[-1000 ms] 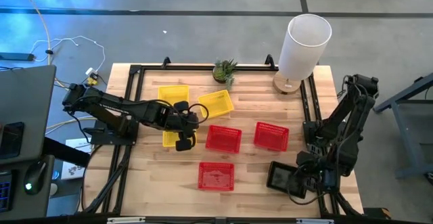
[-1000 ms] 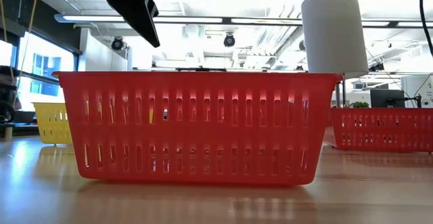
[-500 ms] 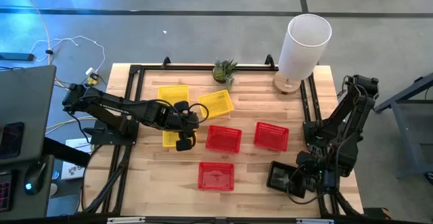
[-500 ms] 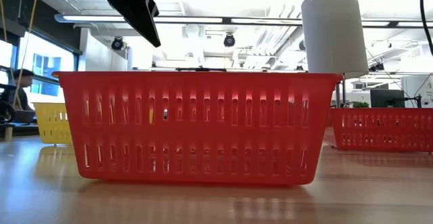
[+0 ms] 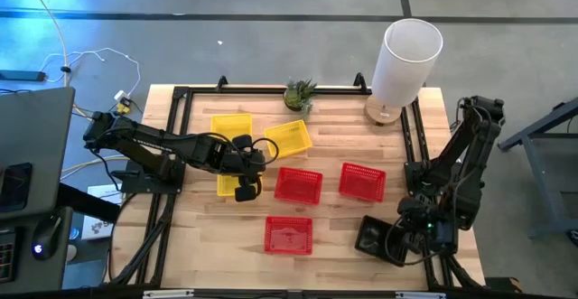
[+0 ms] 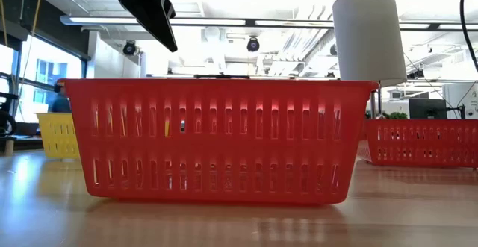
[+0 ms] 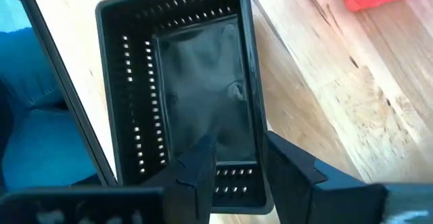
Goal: Stack baskets by color
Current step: Stack the top right red bin on top of the top left red bin
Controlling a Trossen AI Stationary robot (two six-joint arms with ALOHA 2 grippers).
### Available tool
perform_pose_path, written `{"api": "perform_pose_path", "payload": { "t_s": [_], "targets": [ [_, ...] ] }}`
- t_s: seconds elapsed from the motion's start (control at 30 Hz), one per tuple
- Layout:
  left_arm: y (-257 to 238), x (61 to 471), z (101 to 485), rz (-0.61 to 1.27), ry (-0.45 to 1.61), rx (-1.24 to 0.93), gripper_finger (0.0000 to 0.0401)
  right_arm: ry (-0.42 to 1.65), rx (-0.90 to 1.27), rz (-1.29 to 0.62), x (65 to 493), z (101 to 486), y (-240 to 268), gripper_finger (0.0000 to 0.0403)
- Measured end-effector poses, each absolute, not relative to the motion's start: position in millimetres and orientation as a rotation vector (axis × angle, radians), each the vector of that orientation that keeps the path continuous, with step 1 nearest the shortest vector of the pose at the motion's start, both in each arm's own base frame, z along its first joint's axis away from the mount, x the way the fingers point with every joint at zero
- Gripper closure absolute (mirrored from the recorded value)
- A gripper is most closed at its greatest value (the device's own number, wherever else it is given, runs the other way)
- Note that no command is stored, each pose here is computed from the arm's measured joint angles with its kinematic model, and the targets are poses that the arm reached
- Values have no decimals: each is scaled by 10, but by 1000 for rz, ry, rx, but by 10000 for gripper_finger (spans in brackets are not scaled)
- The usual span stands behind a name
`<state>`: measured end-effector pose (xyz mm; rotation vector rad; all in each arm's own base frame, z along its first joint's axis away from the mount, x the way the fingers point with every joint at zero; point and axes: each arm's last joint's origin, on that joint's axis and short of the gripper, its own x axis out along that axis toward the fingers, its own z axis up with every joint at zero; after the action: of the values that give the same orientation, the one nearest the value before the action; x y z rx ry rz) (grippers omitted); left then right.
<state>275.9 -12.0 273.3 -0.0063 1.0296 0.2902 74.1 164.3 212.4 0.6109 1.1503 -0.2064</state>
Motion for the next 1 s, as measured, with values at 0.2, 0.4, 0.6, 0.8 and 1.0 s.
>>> {"api": "perform_pose_path", "payload": {
  "t_s": [0.2, 0.4, 0.6, 0.8, 1.0],
  "targets": [
    [-120, 2762, 2735, 290, 1025, -7, 286, 1071, 639, -243, 814, 2159, 1578, 293],
    [-124, 2806, 2761, 285, 973, -16, 286, 977, 645, -314, 973, 2174, 1479, 293],
    [-124, 2815, 2766, 284, 962, -18, 286, 954, 556, -316, 1169, 2176, 1373, 293],
    [-130, 2815, 2766, 283, 962, -18, 286, 932, 445, -295, 1367, 2192, 1239, 293],
    [-130, 2814, 2765, 283, 964, -17, 286, 917, 276, -222, 1525, 2214, 1126, 293]
  ]
}}
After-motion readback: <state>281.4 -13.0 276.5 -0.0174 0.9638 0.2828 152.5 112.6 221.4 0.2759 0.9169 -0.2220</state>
